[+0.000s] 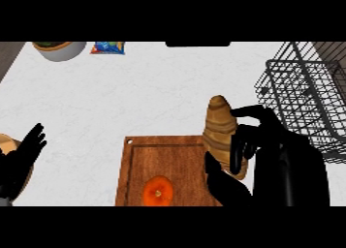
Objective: Pick the croissant from the cutting board and place it in the tiered basket
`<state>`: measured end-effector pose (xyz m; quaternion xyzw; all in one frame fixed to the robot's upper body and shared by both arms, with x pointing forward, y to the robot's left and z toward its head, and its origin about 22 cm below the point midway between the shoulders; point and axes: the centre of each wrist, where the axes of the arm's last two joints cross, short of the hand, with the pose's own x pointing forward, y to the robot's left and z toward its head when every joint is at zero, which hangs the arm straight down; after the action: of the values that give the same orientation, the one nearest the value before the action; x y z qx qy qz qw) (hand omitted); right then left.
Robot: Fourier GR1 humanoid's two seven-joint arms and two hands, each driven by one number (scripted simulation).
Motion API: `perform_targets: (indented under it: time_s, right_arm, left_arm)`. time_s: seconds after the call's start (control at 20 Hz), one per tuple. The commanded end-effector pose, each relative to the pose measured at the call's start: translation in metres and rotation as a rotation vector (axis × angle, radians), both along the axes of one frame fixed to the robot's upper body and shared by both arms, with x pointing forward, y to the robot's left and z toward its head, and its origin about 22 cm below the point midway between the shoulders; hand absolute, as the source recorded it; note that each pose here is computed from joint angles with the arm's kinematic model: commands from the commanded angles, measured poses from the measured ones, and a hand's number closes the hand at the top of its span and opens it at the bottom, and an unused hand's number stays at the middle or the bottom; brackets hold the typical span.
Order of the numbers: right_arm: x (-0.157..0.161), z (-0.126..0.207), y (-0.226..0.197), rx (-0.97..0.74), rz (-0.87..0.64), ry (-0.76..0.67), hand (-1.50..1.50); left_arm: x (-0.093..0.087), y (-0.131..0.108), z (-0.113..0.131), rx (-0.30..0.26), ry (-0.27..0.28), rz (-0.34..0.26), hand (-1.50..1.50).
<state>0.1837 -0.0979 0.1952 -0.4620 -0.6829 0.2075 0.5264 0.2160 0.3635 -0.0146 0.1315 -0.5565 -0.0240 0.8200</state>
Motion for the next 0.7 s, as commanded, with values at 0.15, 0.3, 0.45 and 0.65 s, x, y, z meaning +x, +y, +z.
perform_targets:
  time_s: [0.15,0.3,0.45,0.65]
  right_arm:
    - [0.046,0.021,-0.056,-0.034,-0.088,0.007,1.50]
    - [0.075,0.008,-0.069,-0.039,-0.090,-0.012,1.50]
    - [0.086,0.006,-0.091,0.190,-0.034,-0.070,1.50]
    - [0.127,0.012,-0.118,0.226,-0.014,-0.071,1.50]
  left_arm:
    - [0.003,0.007,-0.004,-0.008,-0.022,-0.024,0.00]
    - [0.003,-0.005,0.004,-0.009,-0.031,-0.022,0.00]
    - [-0.006,0.010,0.004,0.015,-0.032,-0.033,0.00]
    - [-0.002,0.001,0.000,-0.002,-0.023,-0.009,0.00]
